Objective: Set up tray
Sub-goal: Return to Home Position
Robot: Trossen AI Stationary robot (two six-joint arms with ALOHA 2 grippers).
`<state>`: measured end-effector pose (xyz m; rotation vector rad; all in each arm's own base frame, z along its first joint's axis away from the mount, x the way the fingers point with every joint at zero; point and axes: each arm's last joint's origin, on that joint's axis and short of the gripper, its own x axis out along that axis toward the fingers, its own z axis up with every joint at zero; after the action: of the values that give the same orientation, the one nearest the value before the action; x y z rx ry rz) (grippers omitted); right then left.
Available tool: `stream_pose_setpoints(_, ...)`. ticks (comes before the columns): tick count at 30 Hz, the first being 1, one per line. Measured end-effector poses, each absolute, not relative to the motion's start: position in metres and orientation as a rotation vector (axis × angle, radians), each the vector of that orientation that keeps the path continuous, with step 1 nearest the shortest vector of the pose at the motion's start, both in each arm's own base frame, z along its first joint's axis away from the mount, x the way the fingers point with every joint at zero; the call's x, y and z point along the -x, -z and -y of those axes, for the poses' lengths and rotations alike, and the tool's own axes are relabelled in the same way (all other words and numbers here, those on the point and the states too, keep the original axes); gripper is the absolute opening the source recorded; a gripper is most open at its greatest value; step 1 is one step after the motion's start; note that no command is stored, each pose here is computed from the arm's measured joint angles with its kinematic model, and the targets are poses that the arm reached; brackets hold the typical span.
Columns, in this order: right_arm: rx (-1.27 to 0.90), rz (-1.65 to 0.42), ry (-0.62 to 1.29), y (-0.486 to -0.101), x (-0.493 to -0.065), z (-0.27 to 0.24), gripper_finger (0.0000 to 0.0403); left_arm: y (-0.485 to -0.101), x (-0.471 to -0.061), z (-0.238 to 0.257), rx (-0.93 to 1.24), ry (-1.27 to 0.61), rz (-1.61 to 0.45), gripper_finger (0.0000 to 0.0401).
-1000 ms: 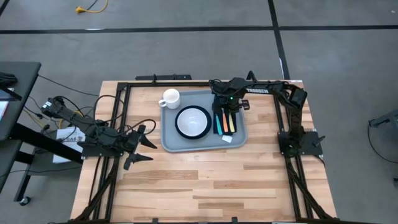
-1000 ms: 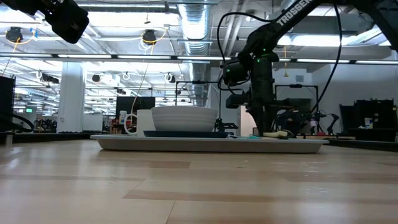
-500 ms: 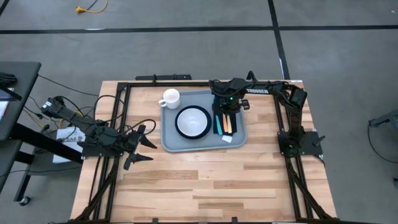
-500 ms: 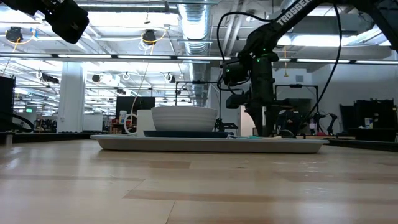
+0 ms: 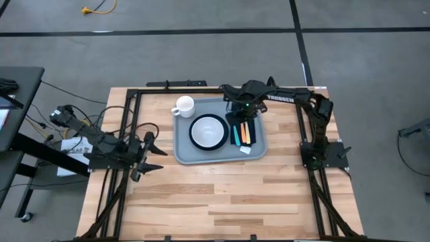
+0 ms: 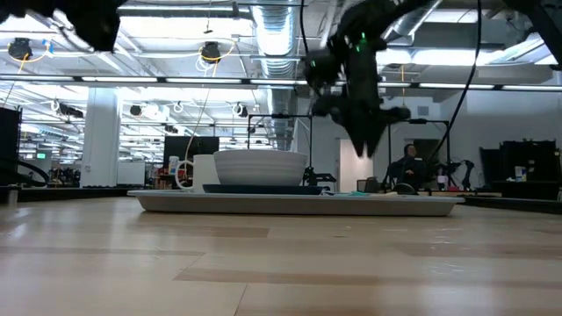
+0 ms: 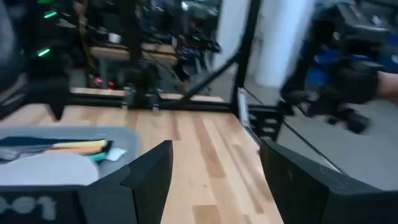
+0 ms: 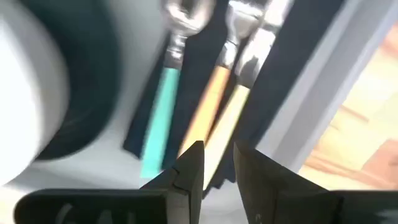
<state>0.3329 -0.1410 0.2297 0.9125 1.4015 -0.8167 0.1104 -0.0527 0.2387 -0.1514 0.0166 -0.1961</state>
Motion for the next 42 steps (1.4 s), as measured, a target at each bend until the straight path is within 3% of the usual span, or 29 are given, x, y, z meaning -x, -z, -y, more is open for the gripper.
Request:
stream_pose_setpoints(6, -0.744, -1.536, 0.632, -0.264, -0.336, 0.117, 0.0081, -0.195, -0.100, 0.042, 0.195, 0.031, 0.000, 0.0231)
stream_pose_setpoints(10, -0.703, -1.599, 0.628, -0.272, -0.337, 0.098, 0.0081, -0.175, -0.095, 0.036, 0.218, -0.083, 0.009, 0.0231)
stream_pose_setpoints(16, -0.536, -1.703, 0.457, -0.272, -0.340, 0.061, 0.0082, -0.170, -0.092, 0.037, 0.259, 0.002, 0.020, 0.0231)
stream_pose_setpoints(23, -0.511, -1.677, 0.327, -0.289, -0.336, 0.016, 0.0082, -0.169, -0.093, 0.038, 0.252, 0.022, 0.006, 0.0231)
stream_pose_setpoints(26, -0.407, -1.503, 0.336, -0.325, -0.315, 0.005, 0.0082, -0.169, -0.093, 0.038, 0.247, 0.021, 0.005, 0.0231)
stream_pose_setpoints(30, -0.359, -1.081, 0.254, -0.382, -0.265, -0.010, 0.0082, -0.169, -0.093, 0.038, 0.235, 0.020, 0.006, 0.0231)
stream_pose_setpoints(33, -0.324, -0.767, 0.140, -0.405, -0.215, -0.022, 0.0082, -0.169, -0.093, 0.038, 0.214, 0.019, 0.003, 0.0231)
stream_pose_setpoints(37, -0.312, -0.429, -0.027, -0.390, -0.158, -0.031, 0.0082, -0.168, -0.093, 0.038, 0.184, 0.018, 0.000, 0.0231)
stream_pose_setpoints(42, -0.374, -0.183, -0.171, -0.328, -0.108, -0.031, 0.0082, -0.168, -0.093, 0.038, 0.188, 0.024, -0.002, 0.0231)
